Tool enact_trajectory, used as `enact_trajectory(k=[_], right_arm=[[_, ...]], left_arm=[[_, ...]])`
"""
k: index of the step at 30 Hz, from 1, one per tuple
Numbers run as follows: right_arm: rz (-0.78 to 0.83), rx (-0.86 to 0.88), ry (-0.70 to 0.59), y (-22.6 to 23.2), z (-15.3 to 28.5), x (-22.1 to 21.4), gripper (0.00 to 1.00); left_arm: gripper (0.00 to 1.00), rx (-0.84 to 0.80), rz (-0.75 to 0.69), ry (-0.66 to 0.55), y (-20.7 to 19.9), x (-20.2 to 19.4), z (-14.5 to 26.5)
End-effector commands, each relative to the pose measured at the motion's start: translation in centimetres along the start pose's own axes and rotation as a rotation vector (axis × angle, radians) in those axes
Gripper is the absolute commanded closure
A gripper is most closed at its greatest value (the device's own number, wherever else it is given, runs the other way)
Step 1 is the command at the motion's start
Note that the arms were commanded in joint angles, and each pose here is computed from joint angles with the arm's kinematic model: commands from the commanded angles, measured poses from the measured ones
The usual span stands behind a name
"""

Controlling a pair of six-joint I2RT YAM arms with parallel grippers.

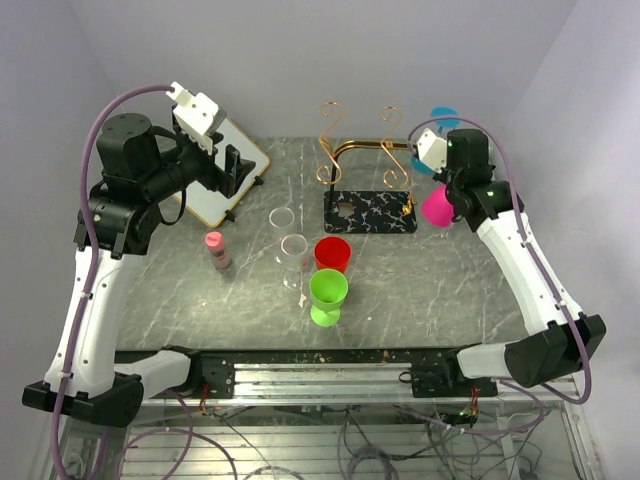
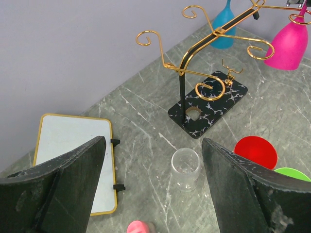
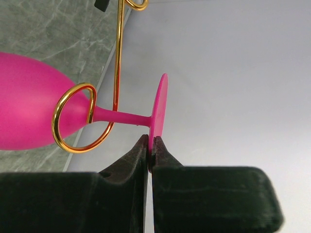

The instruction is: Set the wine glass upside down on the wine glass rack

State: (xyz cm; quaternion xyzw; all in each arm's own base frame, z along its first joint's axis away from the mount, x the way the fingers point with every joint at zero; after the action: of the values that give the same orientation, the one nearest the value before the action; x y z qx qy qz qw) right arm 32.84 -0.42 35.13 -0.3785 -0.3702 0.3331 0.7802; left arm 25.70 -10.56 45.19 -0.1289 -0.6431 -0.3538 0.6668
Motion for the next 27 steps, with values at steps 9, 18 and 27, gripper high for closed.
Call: enact_trajectory(k=[9,18,27], right_arm=[[0.007,0.031,-0.003,0.2,1.2,-1.3,1.0],[0.026,0.077,-0.024,0.8,1.7,-1.7,1.0],[0.025,0.122,-0.061,1.0,2.0,-1.3,1.0]], left_arm=[[0.1,-0.013,-0.021,-0.023,0.0,0.6,0.3],[0.1,-0.021,-0.016,-0.028,-0.1,0.6,0.2],[0.1,-0.023,-0.016,-0.03,-0.1,0.6,0.3]])
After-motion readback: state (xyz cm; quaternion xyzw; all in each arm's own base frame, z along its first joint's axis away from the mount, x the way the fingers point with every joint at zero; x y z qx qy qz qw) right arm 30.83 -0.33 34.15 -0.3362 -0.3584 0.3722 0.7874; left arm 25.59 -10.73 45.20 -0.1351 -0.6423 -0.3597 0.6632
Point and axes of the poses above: each gripper's point midway between its finger pads, its own z axis back along the fingers, its own y axis along the line the jaws close on, x = y × z, the point moved 6 cm from there along z, back along the fingers, and after that the axes turned 7 degrees about -z, right-handed, at the moved point
